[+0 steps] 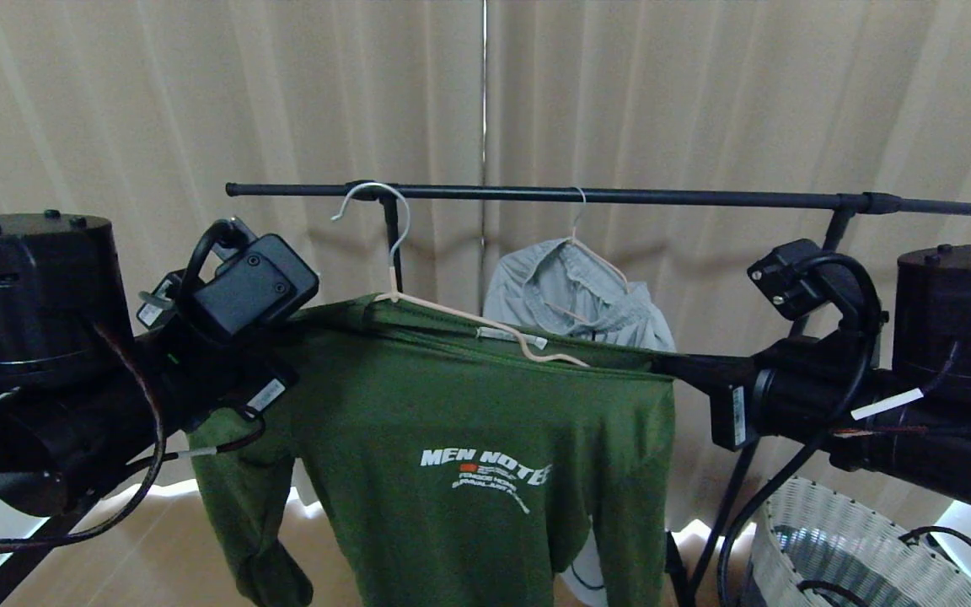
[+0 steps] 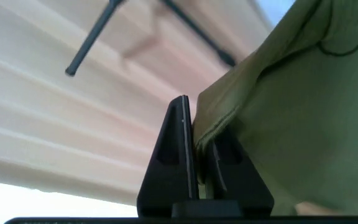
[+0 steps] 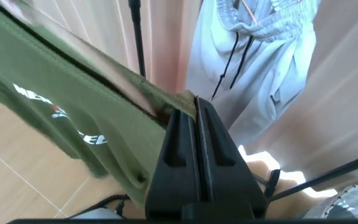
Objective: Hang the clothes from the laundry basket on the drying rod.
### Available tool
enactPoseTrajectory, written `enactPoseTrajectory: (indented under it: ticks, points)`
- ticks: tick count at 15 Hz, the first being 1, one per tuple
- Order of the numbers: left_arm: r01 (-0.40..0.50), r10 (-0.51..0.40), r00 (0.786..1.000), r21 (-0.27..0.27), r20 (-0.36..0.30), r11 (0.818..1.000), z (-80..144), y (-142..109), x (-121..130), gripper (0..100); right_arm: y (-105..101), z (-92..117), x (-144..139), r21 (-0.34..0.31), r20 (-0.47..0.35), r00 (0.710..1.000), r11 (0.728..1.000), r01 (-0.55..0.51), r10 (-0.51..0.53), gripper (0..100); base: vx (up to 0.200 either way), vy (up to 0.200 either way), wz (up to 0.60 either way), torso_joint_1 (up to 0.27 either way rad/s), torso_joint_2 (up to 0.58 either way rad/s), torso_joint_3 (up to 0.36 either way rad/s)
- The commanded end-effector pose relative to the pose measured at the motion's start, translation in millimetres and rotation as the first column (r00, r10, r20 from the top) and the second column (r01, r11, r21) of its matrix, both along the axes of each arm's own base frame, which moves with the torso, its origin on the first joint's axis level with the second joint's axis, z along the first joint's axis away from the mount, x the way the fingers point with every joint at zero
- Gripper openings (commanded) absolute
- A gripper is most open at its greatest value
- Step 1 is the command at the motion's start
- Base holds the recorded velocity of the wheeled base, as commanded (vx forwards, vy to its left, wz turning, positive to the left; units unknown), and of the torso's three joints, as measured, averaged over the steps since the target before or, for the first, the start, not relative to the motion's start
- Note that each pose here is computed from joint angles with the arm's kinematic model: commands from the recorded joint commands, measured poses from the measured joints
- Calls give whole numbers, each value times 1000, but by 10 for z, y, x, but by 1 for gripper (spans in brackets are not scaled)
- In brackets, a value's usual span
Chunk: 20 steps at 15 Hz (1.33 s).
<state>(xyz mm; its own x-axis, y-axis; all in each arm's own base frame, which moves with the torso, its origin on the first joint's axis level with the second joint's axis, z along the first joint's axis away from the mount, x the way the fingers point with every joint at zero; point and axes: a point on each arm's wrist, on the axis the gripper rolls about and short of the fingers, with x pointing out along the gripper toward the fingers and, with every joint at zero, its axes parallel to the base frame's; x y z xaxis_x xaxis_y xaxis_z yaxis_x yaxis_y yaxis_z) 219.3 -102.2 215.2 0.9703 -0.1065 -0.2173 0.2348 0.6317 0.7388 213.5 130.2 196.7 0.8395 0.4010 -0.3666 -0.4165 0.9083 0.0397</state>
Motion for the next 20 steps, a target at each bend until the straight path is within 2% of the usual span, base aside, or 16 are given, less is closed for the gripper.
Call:
enactPoseTrajectory:
  ticks: [1,2,4,5,9,11,12,15,18,20]
  points:
    - [-18,18,1000,8,-9,1000,-30,43,13,0,-2,11,-2,2,4,1000,1000,1,-1,0,0,0,0,0,0,0]
    - [-17,17,1000,16,-20,1000,-71,46,14,0,7,69,-14,7,20,1000,1000,-15,15,0,0,0,0,0,0,0]
    - [-19,19,1000,0,11,1000,-55,24,54,0,114,136,-89,-1,48,994,995,-98,98,0,0,0,0,0,0,0]
    - [-19,19,1000,-4,19,1000,-53,20,61,0,167,156,-136,-13,55,989,990,-138,138,100,0,0,0,0,0,0]
    - [-26,26,999,-13,31,1000,-20,19,66,0,414,170,-329,-37,31,962,962,-270,271,100,0,0,0,0,0,0]
    - [-26,27,999,-18,36,1000,-4,21,63,0,507,184,-346,-83,54,944,944,-320,325,100,0,0,0,0,0,0]
    - [-24,25,999,-30,36,999,0,10,59,0,550,177,-310,-139,75,933,931,-339,351,100,0,0,0,0,0,0]
    - [-25,26,999,-46,36,999,6,8,56,0,669,219,-272,-201,112,913,909,-365,391,100,0,0,0,0,0,0]
    - [-41,43,998,-53,51,998,52,27,88,0,676,199,-354,-264,99,895,878,-399,436,100,0,0,0,0,0,0]
    - [-87,91,994,-58,64,995,90,107,121,0,675,218,-388,-267,97,891,874,-406,444,100,0,0,0,0,0,0]
